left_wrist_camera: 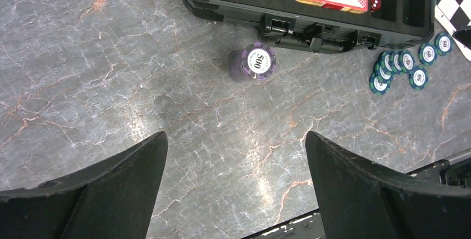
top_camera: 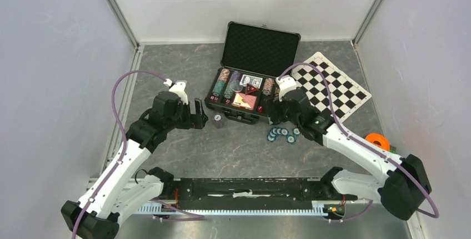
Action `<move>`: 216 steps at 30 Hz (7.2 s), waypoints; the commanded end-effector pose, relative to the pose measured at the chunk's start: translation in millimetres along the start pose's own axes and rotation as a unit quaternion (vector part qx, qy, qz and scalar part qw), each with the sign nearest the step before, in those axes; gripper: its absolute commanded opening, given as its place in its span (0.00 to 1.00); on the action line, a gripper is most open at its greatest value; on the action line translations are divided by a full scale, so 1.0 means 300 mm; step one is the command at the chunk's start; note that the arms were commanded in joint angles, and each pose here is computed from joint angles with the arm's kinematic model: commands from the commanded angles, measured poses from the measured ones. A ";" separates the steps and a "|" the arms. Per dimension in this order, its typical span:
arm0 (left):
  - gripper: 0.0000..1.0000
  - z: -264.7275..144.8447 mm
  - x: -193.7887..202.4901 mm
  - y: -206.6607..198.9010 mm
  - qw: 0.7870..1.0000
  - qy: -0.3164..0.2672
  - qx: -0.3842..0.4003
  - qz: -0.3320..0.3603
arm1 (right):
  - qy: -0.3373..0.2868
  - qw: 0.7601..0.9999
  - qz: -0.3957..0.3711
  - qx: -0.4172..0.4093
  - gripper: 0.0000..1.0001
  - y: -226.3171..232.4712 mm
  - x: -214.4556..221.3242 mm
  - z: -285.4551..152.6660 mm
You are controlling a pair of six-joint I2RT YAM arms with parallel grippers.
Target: Pack up texas hold em set
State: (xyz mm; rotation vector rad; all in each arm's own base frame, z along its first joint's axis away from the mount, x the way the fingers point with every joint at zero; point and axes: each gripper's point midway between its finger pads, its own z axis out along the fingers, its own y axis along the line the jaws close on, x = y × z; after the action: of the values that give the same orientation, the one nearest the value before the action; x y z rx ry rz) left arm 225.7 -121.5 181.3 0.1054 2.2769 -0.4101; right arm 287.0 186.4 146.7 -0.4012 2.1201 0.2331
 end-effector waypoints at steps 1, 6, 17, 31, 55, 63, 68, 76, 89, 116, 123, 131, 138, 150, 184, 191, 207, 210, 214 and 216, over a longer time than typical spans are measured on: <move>1.00 -0.004 -0.016 -0.025 1.000 -0.007 0.020 0.006 | -0.017 0.999 -0.029 0.007 0.96 -0.030 0.010 -0.028; 1.00 -0.014 -0.010 -0.054 0.999 0.004 0.036 -0.024 | -0.009 0.999 -0.033 -0.036 0.95 0.008 0.060 -0.046; 1.00 0.042 -0.011 -0.186 0.986 0.016 0.123 -0.115 | -0.027 0.999 -0.015 -0.032 0.95 -0.018 0.097 -0.108; 0.97 0.177 0.066 -0.101 0.989 -0.095 0.065 -0.092 | -0.058 0.996 0.065 0.003 0.94 -0.062 0.148 -0.116; 0.90 0.363 0.114 -0.101 0.972 -0.196 0.066 0.110 | -0.071 0.996 0.053 -0.005 0.94 -0.047 0.098 -0.104; 0.90 0.414 0.124 -0.111 0.973 -0.181 0.064 0.130 | -0.062 0.997 0.049 -0.016 0.94 -0.037 0.135 -0.097; 0.85 0.410 0.124 -0.113 0.972 -0.184 0.067 0.133 | -0.081 0.995 0.054 -0.032 0.95 -0.018 0.079 -0.122; 0.82 0.373 0.103 -0.119 0.966 -0.198 0.075 0.148 | -0.222 0.959 0.165 -0.060 0.96 -0.018 -0.335 -0.399; 0.80 0.365 0.088 -0.156 0.961 -0.203 0.099 0.159 | -0.350 0.897 0.233 -0.135 0.98 -0.022 -0.482 -0.661; 0.80 0.362 0.095 -0.149 0.962 -0.198 0.096 0.162 | -0.339 0.907 0.220 -0.117 0.97 -0.039 -0.448 -0.644; 0.80 0.377 0.114 -0.160 0.964 -0.185 0.105 0.158 | -0.352 0.902 0.222 -0.113 0.98 -0.052 -0.458 -0.665; 0.80 0.415 0.142 -0.142 0.972 -0.160 0.089 0.151 | -0.346 0.905 0.210 -0.134 0.98 -0.023 -0.459 -0.668; 0.80 0.443 0.138 -0.136 0.973 -0.159 0.078 0.149 | -0.369 0.894 0.227 -0.118 0.98 -0.066 -0.463 -0.722; 0.75 0.466 0.123 -0.052 0.978 -0.165 0.009 0.124 | -0.347 0.909 0.213 -0.088 0.99 -0.087 -0.454 -0.698; 0.02 0.337 0.105 -0.157 0.989 -0.101 0.092 0.061 | -0.181 0.975 0.113 -0.064 0.99 -0.040 -0.086 -0.384; 0.02 0.183 0.071 -0.229 0.992 -0.033 0.119 -0.014 | -0.149 0.984 0.078 -0.054 0.99 -0.039 -0.040 -0.328; 0.02 0.074 -0.056 -0.579 0.938 0.058 0.331 -0.087 | -0.174 0.929 -0.003 -0.328 0.88 0.311 -0.092 -0.281; 0.03 0.075 -0.060 -0.616 0.926 0.074 0.356 -0.104 | -0.176 0.915 0.000 -0.363 0.87 0.354 -0.094 -0.283; 0.06 0.073 -0.076 -0.652 0.915 0.078 0.378 -0.121 | -0.167 0.906 0.005 -0.389 0.86 0.391 -0.087 -0.277; 0.07 0.073 -0.089 -0.660 0.913 0.071 0.383 -0.125 | -0.161 0.906 0.008 -0.390 0.86 0.401 -0.081 -0.268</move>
State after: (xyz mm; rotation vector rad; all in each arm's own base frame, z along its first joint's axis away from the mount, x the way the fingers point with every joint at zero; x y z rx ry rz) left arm 211.6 -288.7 173.0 0.2148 2.3556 -1.2374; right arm 199.2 262.4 192.7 -0.7157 1.7268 1.0048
